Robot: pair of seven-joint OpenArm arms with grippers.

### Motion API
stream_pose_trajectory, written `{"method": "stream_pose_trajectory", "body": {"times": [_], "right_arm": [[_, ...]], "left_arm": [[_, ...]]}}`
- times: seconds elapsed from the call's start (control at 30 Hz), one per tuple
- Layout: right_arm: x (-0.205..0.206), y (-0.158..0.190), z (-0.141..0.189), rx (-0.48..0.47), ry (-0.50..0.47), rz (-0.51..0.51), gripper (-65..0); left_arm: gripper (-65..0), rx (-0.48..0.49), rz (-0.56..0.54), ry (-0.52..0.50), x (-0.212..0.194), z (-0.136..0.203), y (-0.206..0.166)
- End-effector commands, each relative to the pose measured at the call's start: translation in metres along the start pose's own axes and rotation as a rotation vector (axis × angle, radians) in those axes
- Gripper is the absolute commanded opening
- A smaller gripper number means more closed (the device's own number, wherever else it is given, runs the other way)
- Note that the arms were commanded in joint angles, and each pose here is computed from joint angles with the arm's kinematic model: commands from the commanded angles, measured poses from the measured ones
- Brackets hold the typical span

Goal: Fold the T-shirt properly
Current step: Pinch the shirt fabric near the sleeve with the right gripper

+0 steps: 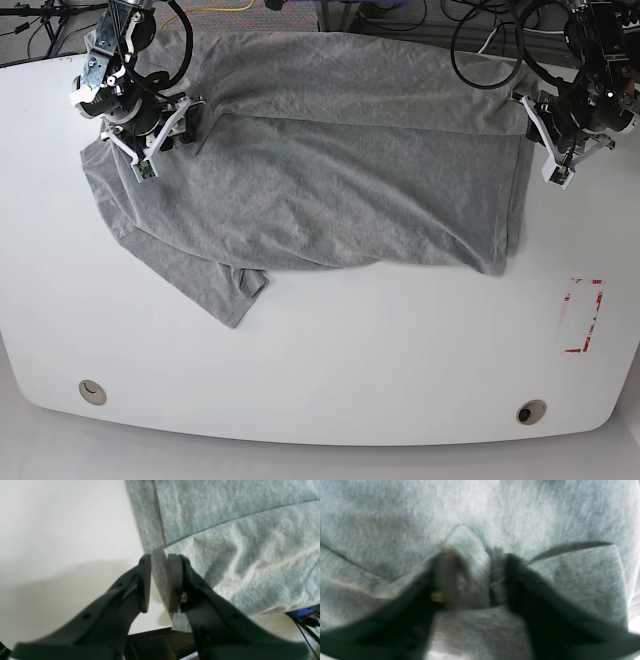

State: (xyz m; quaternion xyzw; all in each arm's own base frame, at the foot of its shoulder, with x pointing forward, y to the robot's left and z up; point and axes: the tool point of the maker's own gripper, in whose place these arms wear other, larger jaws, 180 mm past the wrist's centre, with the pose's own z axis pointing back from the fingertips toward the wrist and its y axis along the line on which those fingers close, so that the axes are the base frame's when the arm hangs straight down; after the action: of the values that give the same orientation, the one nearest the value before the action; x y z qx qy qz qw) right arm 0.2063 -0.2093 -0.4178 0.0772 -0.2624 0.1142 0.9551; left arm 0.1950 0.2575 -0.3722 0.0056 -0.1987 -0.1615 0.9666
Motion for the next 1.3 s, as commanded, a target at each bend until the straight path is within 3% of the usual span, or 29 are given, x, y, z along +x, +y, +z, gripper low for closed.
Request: {"method": "stream_pose_trajectory", "body": {"times": [0.0, 0.07, 0.13, 0.47, 0.87, 1.03, 1.27], "right_arm": [[0.01, -0.003, 0.004, -0.005, -0.037, 0.011, -53.9], [0.012, -0.002, 0.004, -0.005, -0.042, 0.012, -61.5], [0.014, -0.001, 0.006, -0.007, -0.049, 0.016, -64.8], [0.051, 0.002, 0.029, -0.051, -0.151, 0.095, -62.8], [0.072, 0.03, 0.018, 0.02, -0.173, 0.175, -61.5], [0.081, 0.043, 0.014, 0.051, -0.188, 0.205, -49.9], [0.092, 0.038, 0.02, 0.028, -0.214, 0.217, -25.0]], "left_arm": [[-55.4, 0.02, -0.01, -0.027, 0.008, 0.006, 0.006], [-55.4, 0.02, -0.01, -0.027, 0.008, 0.006, 0.006], [-55.4, 0.02, -0.01, -0.027, 0.008, 0.006, 0.006], [-55.4, 0.019, -0.011, -0.027, 0.008, 0.005, 0.006], [-55.4, 0.019, -0.013, -0.026, 0.008, 0.005, 0.006], [-55.4, 0.019, -0.013, -0.026, 0.008, 0.005, 0.006], [-55.4, 0.012, -0.015, -0.021, 0.006, 0.005, 0.004]]}}
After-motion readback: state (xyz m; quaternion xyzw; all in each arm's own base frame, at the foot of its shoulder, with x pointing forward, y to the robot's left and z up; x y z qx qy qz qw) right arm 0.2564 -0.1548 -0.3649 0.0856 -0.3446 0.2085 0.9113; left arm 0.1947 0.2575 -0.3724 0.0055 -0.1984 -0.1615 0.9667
